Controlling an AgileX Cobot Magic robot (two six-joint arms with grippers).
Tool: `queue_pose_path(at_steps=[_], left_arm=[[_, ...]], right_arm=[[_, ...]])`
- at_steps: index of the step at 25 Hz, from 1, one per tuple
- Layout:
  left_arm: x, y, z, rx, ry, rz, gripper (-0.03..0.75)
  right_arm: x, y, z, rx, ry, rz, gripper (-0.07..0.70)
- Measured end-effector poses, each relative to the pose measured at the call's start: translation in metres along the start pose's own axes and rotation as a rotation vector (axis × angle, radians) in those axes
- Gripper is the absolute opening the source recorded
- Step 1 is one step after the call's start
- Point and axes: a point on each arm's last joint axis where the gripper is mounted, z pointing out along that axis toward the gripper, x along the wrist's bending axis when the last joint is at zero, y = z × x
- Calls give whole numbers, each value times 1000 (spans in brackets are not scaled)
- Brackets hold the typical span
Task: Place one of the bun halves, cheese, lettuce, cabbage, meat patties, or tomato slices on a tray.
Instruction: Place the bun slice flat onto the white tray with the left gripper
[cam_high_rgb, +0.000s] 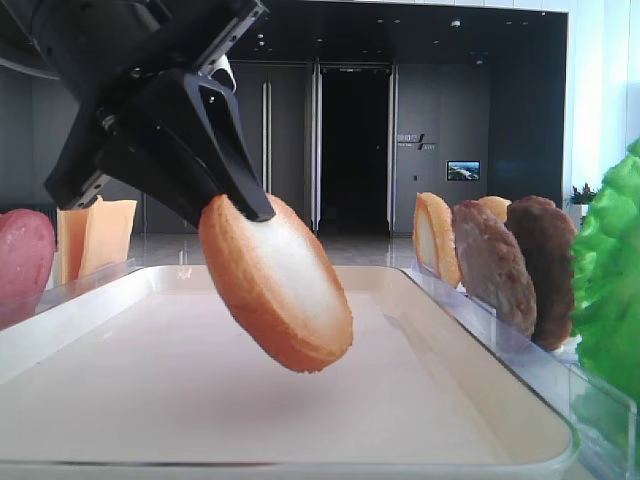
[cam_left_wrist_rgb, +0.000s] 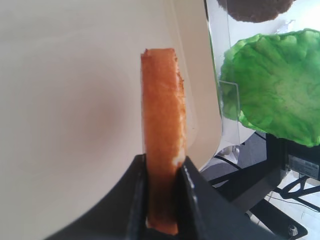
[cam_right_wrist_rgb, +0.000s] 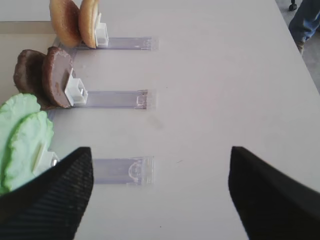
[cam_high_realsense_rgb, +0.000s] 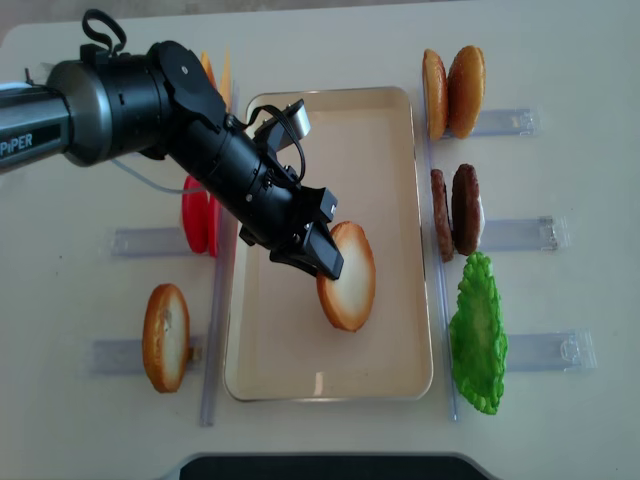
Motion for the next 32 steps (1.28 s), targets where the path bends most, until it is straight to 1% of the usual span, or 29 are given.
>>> queue_pose_path(at_steps=[6,15,24,28,32], left_arm=[[0,4,0,-48,4,-5,117],[0,5,0,-58,3,-1,117],[0,7,0,-75,-3,-13,117],[6,1,5,-70,1,-29,117],[9,-6,12,-73,-38,-28,117]], right_arm=[[0,0,0,0,0,0,531],[0,0,0,0,0,0,531],[0,0,0,0,0,0,531],[0,0,0,0,0,0,531],[0,0,0,0,0,0,531]])
